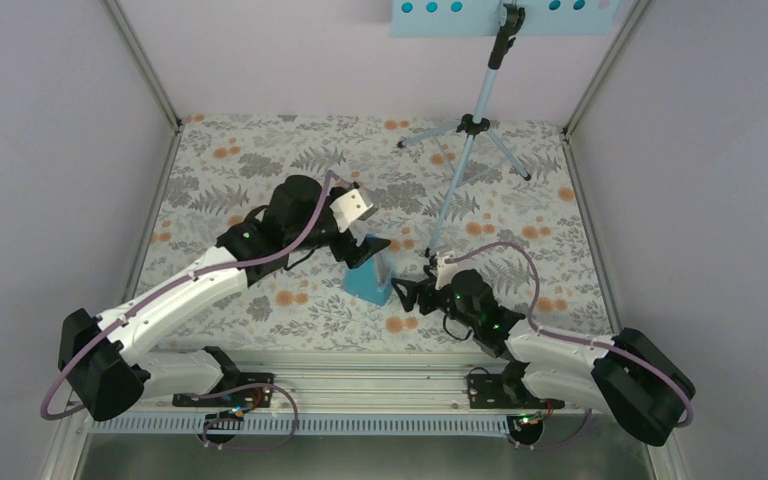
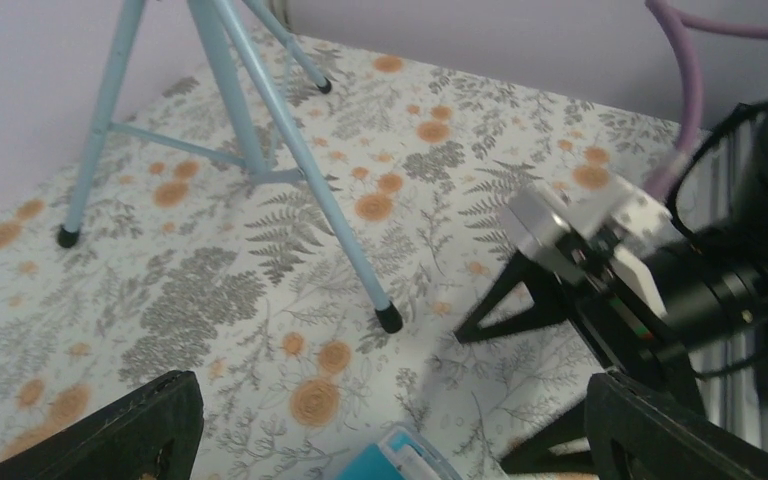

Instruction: Pack up the instrument practice props

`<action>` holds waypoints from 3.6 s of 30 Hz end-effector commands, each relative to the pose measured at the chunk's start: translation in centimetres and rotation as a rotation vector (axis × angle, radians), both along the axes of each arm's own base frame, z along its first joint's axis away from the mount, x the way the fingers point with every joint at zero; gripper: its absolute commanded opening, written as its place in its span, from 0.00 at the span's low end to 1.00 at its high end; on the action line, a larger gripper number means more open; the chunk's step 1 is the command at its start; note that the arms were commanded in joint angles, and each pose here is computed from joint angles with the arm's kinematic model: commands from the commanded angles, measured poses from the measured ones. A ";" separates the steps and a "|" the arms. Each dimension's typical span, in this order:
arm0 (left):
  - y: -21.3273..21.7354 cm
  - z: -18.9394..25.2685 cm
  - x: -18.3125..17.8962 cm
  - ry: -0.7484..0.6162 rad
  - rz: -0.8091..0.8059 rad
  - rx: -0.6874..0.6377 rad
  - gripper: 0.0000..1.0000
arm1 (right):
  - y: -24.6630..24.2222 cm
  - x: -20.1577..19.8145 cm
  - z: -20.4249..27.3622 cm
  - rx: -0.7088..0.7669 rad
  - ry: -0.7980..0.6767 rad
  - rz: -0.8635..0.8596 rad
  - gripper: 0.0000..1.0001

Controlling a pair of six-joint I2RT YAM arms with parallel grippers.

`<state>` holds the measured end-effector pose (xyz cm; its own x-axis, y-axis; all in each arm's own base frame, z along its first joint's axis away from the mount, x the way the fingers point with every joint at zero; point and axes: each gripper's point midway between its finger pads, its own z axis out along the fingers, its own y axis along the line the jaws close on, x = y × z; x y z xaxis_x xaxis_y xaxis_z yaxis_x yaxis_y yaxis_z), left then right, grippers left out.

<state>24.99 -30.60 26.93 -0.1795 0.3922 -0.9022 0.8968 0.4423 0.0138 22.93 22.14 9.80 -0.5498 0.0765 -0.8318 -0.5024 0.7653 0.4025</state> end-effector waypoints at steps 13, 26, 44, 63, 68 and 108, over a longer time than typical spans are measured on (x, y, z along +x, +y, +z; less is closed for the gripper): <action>1.5 0.2 0.4 -0.088 0.061 -0.028 0.99 | 0.6 0.7 -5.9 -0.272 0.076 -0.104 1.00; 0.7 -2.3 2.5 -0.012 0.103 0.054 1.00 | -0.2 1.0 -0.5 -0.060 -0.011 -0.015 0.99; -2.7 -6.6 2.8 0.175 -0.077 0.091 0.82 | 1.2 -1.7 -0.4 0.024 -0.020 0.145 1.00; -2.4 -9.0 2.4 0.196 -0.102 0.140 0.49 | 4.7 -0.4 -6.3 -0.246 -0.026 0.133 1.00; -2.5 -9.4 2.2 0.207 -0.116 0.142 0.43 | 5.4 0.8 -8.0 -0.380 -0.051 0.076 0.99; -2.9 -11.1 1.0 0.253 -0.187 0.154 0.35 | 3.7 2.1 -7.0 -0.370 -0.222 0.037 1.00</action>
